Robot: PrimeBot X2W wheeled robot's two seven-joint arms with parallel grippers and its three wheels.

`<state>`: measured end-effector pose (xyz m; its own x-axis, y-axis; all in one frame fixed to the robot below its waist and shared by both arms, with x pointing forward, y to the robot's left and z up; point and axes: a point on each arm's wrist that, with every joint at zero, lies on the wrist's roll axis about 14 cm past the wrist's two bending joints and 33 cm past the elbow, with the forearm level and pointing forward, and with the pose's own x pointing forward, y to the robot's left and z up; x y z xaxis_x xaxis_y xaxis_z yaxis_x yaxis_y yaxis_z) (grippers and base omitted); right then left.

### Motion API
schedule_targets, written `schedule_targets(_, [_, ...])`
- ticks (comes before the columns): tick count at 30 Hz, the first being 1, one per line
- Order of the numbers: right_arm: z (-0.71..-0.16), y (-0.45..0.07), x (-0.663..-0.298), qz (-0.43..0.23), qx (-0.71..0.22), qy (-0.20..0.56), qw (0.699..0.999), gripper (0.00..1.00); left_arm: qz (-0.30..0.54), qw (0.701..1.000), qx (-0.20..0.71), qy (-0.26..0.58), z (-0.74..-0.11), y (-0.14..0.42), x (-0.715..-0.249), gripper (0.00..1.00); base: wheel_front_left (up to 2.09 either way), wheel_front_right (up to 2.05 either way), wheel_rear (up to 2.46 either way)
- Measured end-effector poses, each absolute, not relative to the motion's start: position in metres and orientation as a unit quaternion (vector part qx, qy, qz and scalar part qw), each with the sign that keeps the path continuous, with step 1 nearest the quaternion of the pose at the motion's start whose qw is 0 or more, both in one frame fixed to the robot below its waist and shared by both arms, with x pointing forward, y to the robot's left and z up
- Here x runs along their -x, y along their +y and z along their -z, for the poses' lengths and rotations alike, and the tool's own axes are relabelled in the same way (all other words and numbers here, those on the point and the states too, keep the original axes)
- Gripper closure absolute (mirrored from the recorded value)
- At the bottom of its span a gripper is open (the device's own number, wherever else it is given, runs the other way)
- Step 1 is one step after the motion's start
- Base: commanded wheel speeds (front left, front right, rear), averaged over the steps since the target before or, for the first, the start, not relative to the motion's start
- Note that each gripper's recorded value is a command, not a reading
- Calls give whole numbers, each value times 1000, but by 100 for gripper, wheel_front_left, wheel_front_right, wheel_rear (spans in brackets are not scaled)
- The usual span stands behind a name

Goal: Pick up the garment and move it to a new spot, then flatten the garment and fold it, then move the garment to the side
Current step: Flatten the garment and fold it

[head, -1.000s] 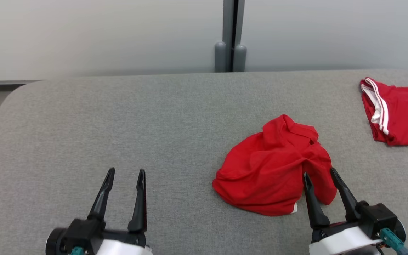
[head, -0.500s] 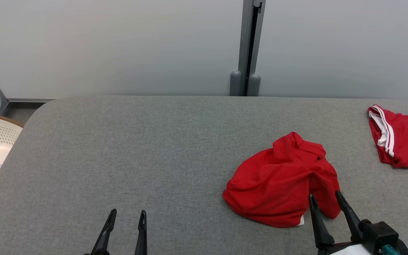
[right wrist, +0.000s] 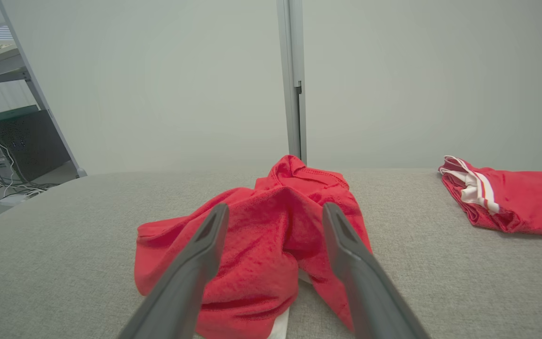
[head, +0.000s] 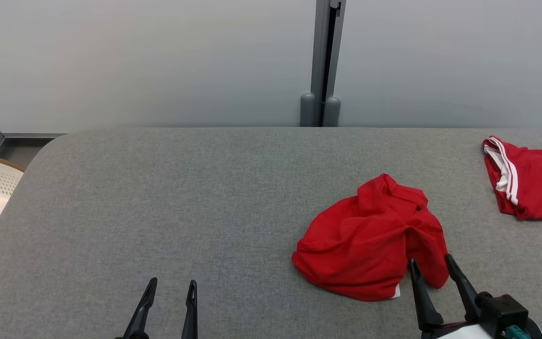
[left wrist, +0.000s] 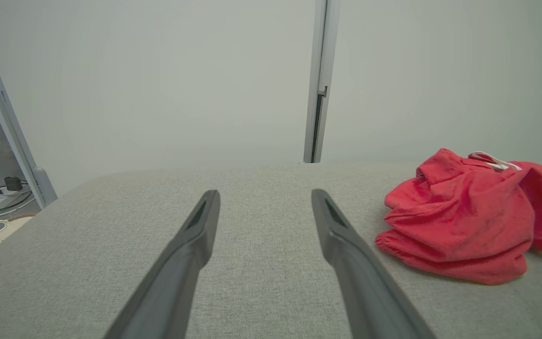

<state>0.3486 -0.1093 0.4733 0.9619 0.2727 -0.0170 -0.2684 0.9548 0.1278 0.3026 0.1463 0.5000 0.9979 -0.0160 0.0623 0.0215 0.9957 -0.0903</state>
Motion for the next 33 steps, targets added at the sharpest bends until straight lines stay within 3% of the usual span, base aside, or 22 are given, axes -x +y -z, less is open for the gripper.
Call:
schedule_targets(6, [-473, -110, -349, -135, -63, 17, 989, 0, 33, 999, 43, -7, -486, 135, -302, 0, 0, 0, 0])
schedule_targets(10, [-472, -111, -350, -134, -64, 20, 989, 0, 92, 994, 50, 39, -458, 107, -302, 0, 0, 0, 0])
schedule_targets(18, [-467, -121, -361, -122, -60, 27, 990, 0, 232, 964, 38, 123, -413, 40, -324, 0, 0, 0, 0])
schedule_targets(25, [-455, -142, -382, -94, -55, 41, 993, 0, 281, 937, 75, 195, -390, 5, -366, 0, 0, 0, 0])
schedule_targets(33, [-432, -167, -390, -56, -50, 72, 995, 0, 323, 910, 149, 212, -384, -37, -391, 0, 0, 0, 0])
